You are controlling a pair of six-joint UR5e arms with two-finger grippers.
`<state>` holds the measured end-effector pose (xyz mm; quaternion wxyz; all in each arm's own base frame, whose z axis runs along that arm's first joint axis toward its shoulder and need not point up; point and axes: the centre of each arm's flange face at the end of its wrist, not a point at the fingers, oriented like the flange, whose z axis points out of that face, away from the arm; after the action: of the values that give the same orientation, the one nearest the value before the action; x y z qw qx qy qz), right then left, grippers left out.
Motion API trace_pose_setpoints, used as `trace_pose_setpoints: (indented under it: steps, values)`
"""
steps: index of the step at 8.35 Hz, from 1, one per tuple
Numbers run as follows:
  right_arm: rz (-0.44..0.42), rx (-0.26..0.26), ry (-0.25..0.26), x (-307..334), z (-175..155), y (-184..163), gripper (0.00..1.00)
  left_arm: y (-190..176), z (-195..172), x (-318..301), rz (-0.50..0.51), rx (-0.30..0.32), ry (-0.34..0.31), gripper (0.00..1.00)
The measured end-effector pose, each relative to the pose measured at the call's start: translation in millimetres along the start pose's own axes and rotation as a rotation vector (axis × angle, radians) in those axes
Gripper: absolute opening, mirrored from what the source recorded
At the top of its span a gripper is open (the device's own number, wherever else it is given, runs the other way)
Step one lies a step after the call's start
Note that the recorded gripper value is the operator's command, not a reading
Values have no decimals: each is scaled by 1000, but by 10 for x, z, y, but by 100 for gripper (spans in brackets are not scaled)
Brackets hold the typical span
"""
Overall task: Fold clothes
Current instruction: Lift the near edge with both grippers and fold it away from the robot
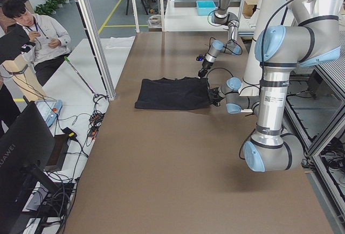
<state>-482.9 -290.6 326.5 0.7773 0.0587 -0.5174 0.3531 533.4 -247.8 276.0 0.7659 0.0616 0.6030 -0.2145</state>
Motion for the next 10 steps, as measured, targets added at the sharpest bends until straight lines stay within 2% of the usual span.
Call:
trace_pose_setpoints:
  steps: [2, 4, 5, 7, 8, 10]
  values:
    - [-1, -58, -46, -84, -337, 191, 0, -23, -390, 120, -8, -20, 45, 0]
    - [1, -101, -101, -190, -697, 323, 0, -97, -933, 289, -10, -57, 49, 0]
    - [1, -108, -119, -245, -789, 311, 0, -235, -1060, 492, -7, -62, 46, 0]
    - [-15, -72, -140, -356, -813, 73, 0, -737, -1173, 999, 15, -33, -7, 0]
    - [-31, -32, -150, -431, -792, -133, 0, -1004, -1151, 1215, 25, -4, -43, 0]
    - [-41, 61, -148, -591, -567, -543, 0, -1595, -858, 1572, 31, 56, -107, 0]
